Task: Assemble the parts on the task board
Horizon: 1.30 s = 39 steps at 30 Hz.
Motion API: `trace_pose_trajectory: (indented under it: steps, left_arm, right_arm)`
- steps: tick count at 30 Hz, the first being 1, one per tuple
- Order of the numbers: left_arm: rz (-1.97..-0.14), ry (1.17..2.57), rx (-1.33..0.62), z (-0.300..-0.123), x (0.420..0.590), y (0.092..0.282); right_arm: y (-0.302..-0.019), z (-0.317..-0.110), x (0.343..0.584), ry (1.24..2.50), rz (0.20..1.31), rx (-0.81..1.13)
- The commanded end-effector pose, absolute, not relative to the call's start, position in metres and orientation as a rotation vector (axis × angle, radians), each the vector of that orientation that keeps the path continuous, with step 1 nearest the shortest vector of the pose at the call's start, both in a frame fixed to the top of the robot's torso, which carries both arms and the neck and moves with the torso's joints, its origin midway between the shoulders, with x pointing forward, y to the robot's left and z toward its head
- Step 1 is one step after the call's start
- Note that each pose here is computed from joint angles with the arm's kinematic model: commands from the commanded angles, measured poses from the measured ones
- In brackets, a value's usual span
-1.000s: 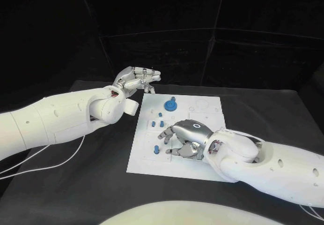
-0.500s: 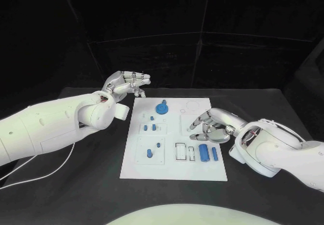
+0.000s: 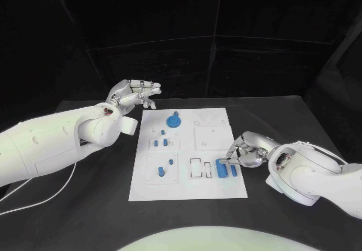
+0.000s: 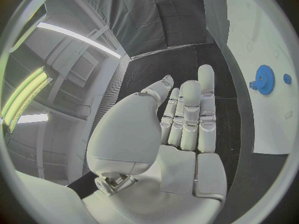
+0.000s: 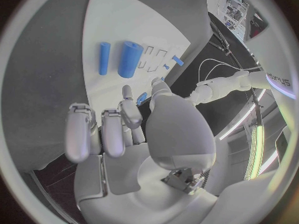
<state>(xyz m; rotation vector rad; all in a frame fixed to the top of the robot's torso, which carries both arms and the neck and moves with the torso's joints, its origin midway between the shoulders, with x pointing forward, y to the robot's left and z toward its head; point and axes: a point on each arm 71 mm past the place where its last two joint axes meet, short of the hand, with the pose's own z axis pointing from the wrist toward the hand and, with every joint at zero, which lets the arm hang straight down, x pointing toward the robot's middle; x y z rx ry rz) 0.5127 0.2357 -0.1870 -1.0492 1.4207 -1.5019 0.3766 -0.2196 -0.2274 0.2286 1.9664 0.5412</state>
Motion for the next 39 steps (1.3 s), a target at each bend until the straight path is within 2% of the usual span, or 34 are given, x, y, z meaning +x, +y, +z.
trace_pose_trajectory:
  steps: [1, 12, 26, 39]
  left_arm:
    - [-1.517, 1.422, -1.047, -0.186, 0.512, 0.235]
    - [-1.515, 1.425, -1.048, -0.187, 0.512, 0.236]
    - [-1.517, 1.428, -1.049, -0.187, 0.511, 0.237]
    - [-1.518, 1.430, -1.050, -0.187, 0.511, 0.237]
  right_arm:
    - [-0.222, -0.230, 0.375, 1.979, 0.440, 0.180]
    - [-0.219, -0.238, 0.374, 1.996, 0.413, 0.138]
    - [-0.201, -0.258, 0.369, 2.045, 0.440, 0.115]
    - [-0.193, -0.272, 0.377, 2.043, 0.420, 0.083]
